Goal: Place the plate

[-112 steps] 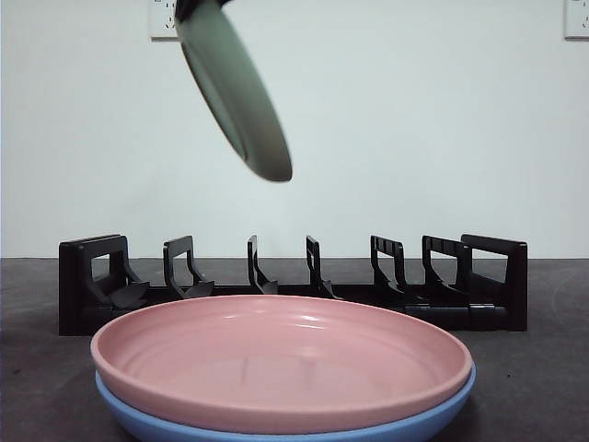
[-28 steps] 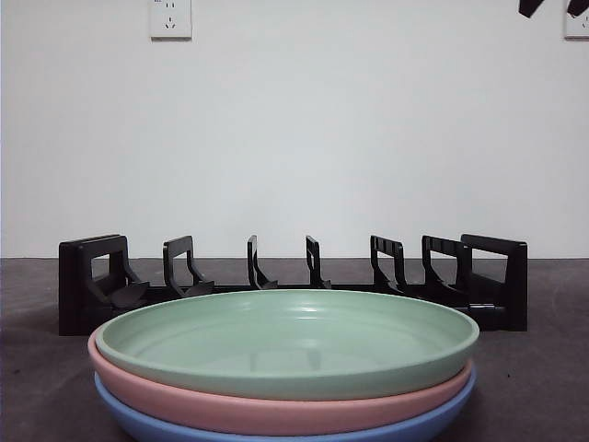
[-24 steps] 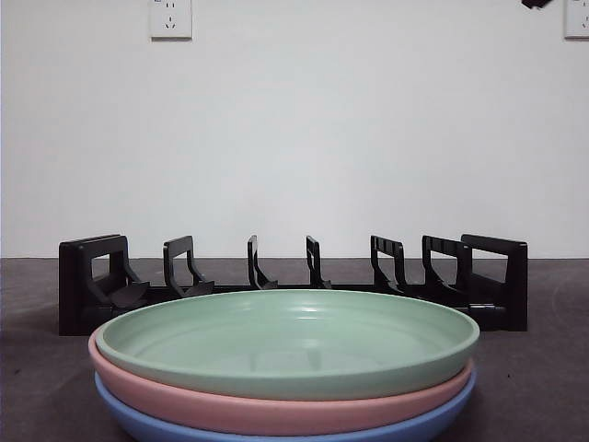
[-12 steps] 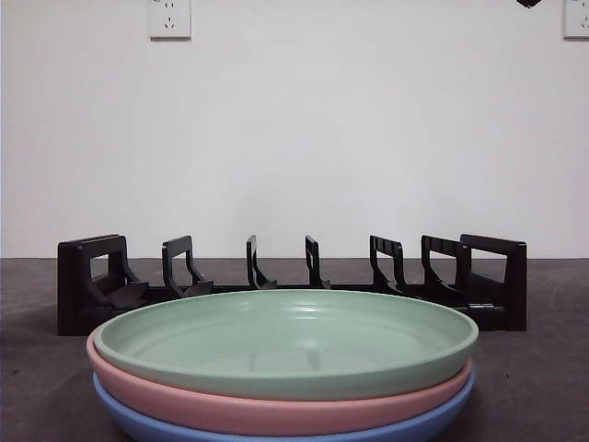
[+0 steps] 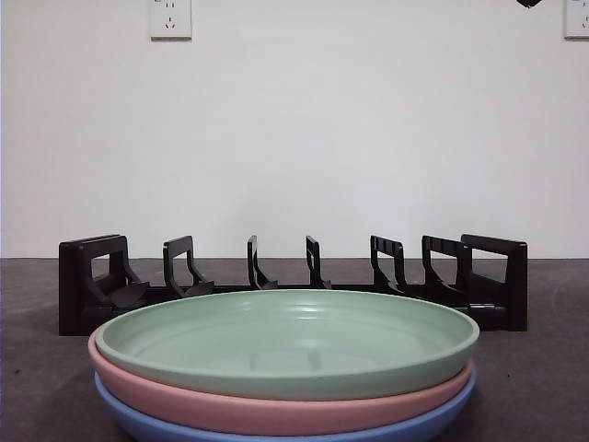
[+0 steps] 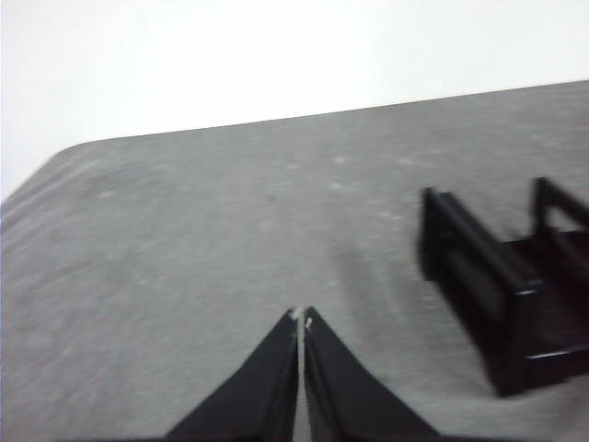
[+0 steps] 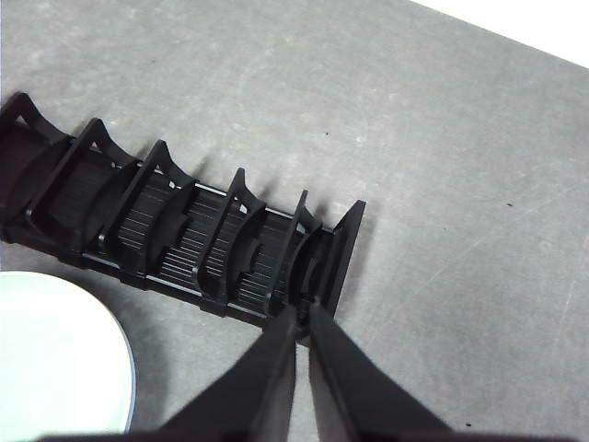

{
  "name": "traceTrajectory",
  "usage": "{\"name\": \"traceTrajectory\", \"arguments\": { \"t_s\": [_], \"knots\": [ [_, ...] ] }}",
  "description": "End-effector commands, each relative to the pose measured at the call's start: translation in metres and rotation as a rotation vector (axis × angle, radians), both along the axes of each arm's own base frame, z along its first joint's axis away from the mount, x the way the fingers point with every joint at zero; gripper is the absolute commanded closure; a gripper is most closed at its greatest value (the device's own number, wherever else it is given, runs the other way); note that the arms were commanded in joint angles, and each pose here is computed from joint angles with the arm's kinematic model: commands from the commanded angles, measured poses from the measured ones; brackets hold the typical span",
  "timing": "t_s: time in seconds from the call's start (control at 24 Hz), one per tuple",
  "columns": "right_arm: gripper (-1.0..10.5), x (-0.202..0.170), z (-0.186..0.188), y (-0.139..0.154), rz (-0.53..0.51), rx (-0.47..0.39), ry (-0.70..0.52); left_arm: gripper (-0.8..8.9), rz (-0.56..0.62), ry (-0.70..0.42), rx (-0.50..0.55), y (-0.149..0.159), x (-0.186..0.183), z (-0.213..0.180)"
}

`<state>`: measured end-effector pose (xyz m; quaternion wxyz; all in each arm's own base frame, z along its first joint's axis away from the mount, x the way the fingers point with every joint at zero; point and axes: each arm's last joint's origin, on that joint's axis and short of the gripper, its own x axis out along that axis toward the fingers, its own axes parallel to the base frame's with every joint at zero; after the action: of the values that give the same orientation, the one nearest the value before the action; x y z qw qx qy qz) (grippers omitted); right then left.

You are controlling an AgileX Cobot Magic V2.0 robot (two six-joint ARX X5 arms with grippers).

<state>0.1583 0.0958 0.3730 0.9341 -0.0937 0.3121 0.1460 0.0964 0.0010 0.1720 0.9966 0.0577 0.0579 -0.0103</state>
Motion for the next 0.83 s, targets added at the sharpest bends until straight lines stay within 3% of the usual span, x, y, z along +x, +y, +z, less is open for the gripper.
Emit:
{"name": "traceTrajectory", "arguments": {
  "t_s": [0.04,0.29,0.83],
  "knots": [
    [9.2,0.0005,0.0045,0.0019,0.007,0.01,-0.017,8.06,0.029,-0.035,-0.016,0.0014,-0.0007,-0.0077],
    [9.2,0.0006,0.0045,0.0019,0.006,0.01,-0.018,8.06,0.049,-0.012,-0.096,0.0024,0.0001,-0.0155],
    [9.2,0.0006,0.0045,0.0019,0.006,0.01,-0.018,8.06,0.049,-0.016,-0.098,0.0024,0.0002,-0.0151]
  ]
}}
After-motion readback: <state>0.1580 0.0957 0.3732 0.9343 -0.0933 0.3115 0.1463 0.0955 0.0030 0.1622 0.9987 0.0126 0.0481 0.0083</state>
